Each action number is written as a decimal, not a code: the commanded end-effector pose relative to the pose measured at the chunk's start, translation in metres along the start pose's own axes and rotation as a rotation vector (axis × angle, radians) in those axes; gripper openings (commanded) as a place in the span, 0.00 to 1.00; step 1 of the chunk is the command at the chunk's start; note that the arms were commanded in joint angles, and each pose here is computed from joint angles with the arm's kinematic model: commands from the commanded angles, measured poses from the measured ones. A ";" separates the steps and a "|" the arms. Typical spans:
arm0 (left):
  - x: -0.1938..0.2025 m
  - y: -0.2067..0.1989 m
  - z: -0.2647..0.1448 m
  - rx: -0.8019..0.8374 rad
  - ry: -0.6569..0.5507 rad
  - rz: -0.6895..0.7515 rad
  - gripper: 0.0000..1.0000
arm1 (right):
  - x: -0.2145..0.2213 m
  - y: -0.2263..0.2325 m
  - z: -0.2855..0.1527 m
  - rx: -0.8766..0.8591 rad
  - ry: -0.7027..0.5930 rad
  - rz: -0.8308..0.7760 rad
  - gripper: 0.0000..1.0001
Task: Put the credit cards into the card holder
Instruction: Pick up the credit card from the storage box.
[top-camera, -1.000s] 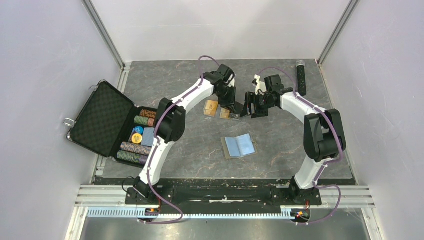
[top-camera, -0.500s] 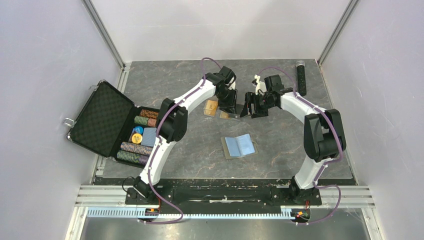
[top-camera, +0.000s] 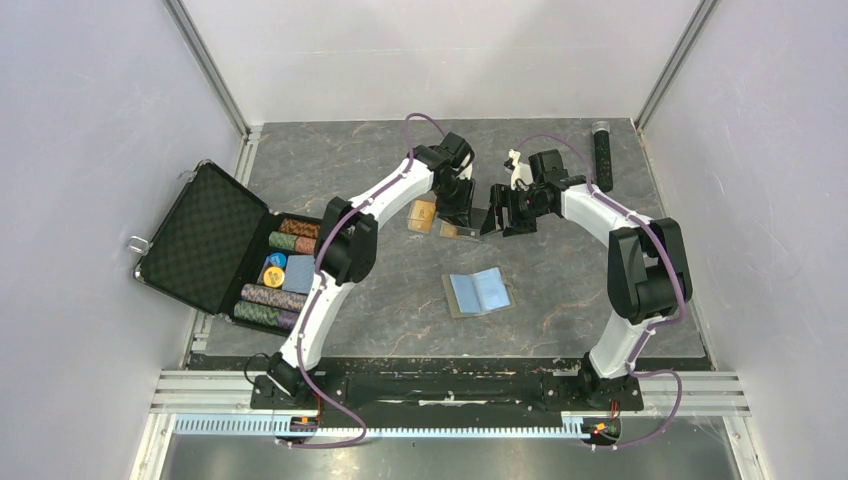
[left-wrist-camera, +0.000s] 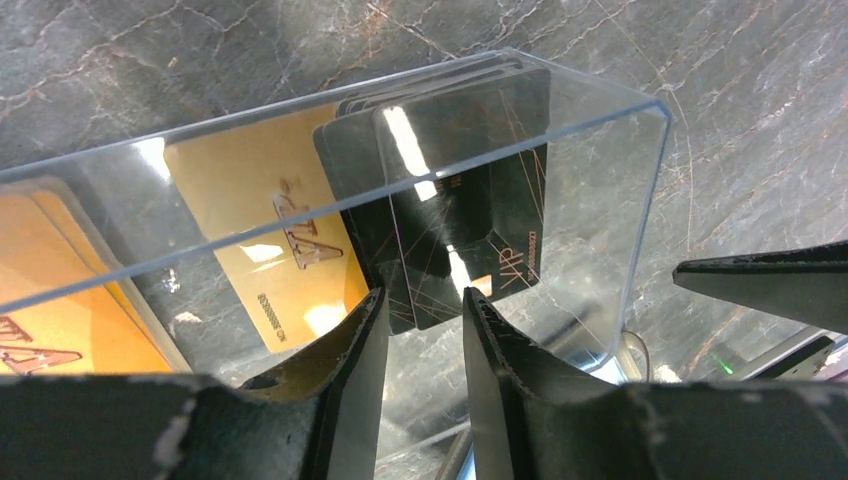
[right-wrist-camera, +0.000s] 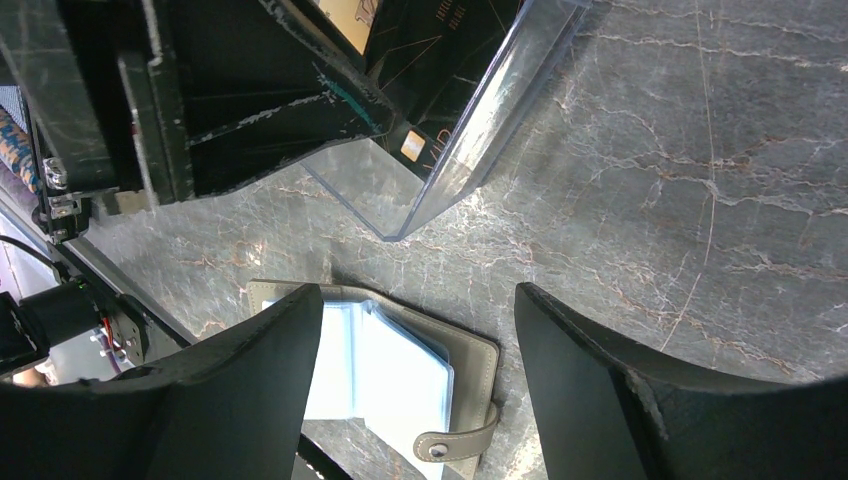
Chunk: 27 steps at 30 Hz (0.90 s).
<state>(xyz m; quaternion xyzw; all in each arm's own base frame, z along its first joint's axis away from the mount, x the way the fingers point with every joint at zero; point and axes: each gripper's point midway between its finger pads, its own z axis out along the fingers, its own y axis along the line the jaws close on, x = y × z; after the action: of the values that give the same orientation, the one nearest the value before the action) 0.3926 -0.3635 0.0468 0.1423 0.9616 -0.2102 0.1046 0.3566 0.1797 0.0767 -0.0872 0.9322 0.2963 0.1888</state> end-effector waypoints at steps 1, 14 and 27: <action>-0.006 -0.004 0.008 0.019 -0.006 0.043 0.38 | 0.000 0.003 0.000 -0.022 0.006 -0.021 0.73; -0.011 -0.018 0.004 0.046 -0.026 0.063 0.02 | 0.002 0.002 0.001 -0.021 0.012 -0.022 0.73; -0.023 -0.024 -0.020 0.020 -0.092 0.082 0.02 | 0.006 0.001 0.001 -0.020 0.018 -0.020 0.73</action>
<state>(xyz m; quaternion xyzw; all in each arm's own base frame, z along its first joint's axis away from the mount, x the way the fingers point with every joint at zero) 0.3917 -0.3756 0.0442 0.1545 0.9591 -0.2114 0.1075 0.3548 0.1788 0.0754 -0.0914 0.9327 0.2947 0.1865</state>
